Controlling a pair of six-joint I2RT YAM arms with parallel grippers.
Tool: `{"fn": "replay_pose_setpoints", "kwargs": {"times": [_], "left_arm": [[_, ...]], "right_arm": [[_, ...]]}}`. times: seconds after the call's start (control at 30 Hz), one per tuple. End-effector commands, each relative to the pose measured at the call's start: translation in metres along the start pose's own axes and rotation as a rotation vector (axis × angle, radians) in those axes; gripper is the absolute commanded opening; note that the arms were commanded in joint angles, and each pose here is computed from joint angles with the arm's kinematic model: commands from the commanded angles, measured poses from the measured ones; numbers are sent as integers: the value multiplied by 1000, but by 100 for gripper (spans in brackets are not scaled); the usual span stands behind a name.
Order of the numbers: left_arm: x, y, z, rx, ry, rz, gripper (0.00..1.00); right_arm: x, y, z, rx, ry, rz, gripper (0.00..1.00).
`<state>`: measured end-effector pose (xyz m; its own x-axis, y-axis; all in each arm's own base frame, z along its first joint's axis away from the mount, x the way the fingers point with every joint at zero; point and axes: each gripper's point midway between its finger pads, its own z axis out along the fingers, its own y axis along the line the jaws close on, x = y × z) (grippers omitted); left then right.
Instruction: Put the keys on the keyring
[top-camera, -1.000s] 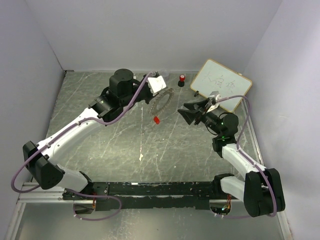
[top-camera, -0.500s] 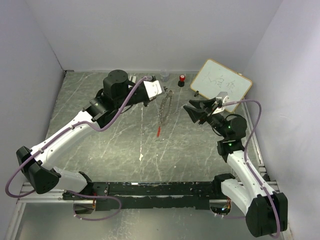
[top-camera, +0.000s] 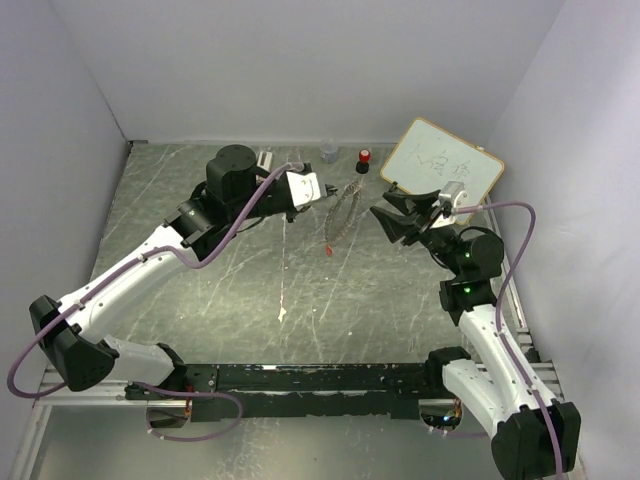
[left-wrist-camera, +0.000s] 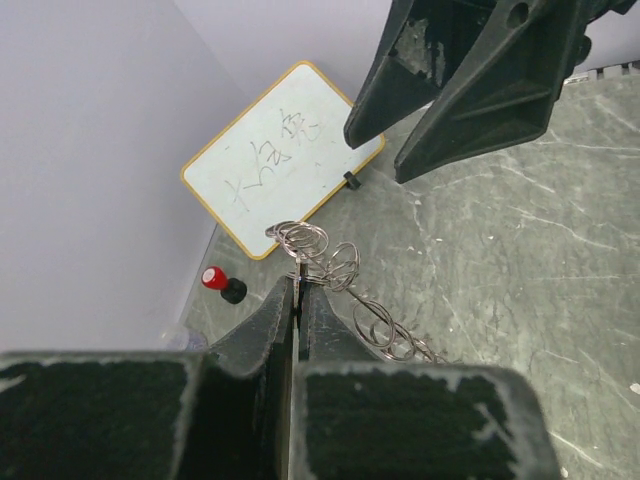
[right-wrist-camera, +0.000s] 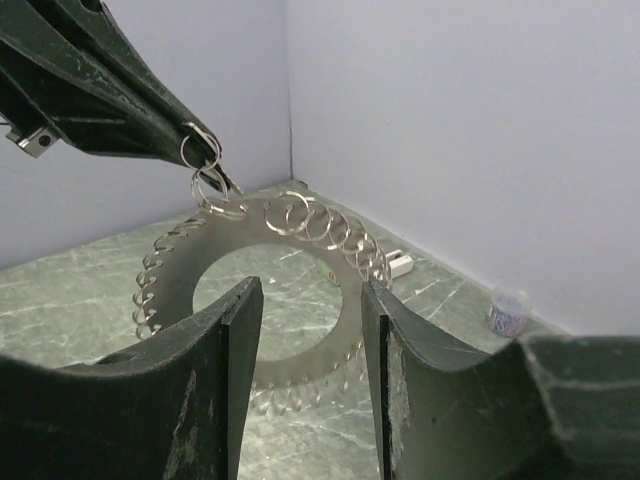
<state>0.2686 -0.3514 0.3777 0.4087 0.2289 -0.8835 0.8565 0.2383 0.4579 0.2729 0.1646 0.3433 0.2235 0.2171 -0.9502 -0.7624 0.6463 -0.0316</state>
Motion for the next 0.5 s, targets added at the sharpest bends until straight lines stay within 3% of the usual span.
{"fn": "replay_pose_setpoints", "kwargs": {"times": [0.0, 0.47], "left_arm": [[-30, -6, -6, 32, -95, 42, 7], [-21, -10, 14, 23, -45, 14, 7]], "right_arm": [[-21, 7, 5, -51, -38, -30, 44], [-35, 27, 18, -176, -29, 38, 31]]}}
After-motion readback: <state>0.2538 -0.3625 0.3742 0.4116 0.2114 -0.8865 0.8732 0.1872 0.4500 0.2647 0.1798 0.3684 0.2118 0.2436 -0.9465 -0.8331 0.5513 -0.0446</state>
